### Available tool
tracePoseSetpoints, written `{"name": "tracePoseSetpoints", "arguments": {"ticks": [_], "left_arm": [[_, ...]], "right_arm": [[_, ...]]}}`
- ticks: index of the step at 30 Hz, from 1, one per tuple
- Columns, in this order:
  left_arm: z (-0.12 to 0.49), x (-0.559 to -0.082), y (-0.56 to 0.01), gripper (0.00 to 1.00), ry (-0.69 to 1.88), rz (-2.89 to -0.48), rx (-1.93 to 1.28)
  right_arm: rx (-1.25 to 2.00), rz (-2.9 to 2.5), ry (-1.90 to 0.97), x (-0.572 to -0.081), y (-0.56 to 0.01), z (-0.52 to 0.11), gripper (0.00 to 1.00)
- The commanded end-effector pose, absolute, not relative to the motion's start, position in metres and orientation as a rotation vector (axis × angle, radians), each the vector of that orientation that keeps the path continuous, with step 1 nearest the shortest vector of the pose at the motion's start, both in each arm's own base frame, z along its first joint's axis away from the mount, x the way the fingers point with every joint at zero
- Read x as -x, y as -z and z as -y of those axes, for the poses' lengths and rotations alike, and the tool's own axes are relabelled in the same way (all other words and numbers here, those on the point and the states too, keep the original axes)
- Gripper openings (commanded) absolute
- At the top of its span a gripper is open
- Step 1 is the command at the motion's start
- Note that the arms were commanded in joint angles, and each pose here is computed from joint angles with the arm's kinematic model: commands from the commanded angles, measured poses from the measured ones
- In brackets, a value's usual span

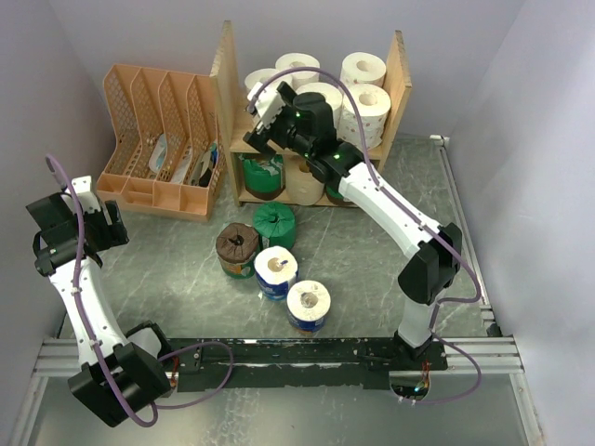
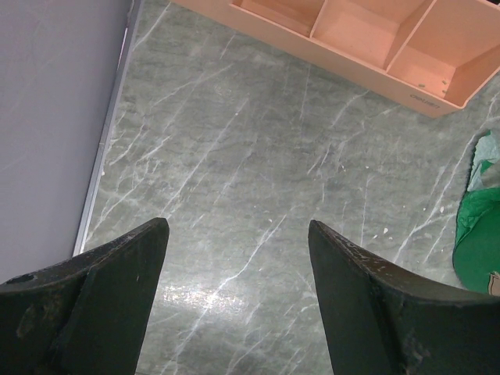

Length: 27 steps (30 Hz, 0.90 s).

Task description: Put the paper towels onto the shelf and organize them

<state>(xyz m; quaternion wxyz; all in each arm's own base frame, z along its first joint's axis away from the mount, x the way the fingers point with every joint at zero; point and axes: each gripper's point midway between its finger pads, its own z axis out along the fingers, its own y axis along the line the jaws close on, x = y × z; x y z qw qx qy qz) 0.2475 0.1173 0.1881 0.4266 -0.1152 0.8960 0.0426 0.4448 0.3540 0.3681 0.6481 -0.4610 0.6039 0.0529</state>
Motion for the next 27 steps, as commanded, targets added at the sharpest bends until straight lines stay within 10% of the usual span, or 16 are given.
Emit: {"name": "tracePoseSetpoints", "arguments": {"ticks": [1,27], "left_arm": [[-0.122,-0.247,-0.192,0.84,-0.127,-2.223,0.296],[-0.122,-0.247,-0.190,0.84,-0.118,-2.231,0.294]], "right_arm": [[0.997,-1.372,-0.176,-0.457,-0.359,-0.362,1.00],[0.928,-1.368,-0.188,-0.464,-0.371,-0.390,1.00]]}}
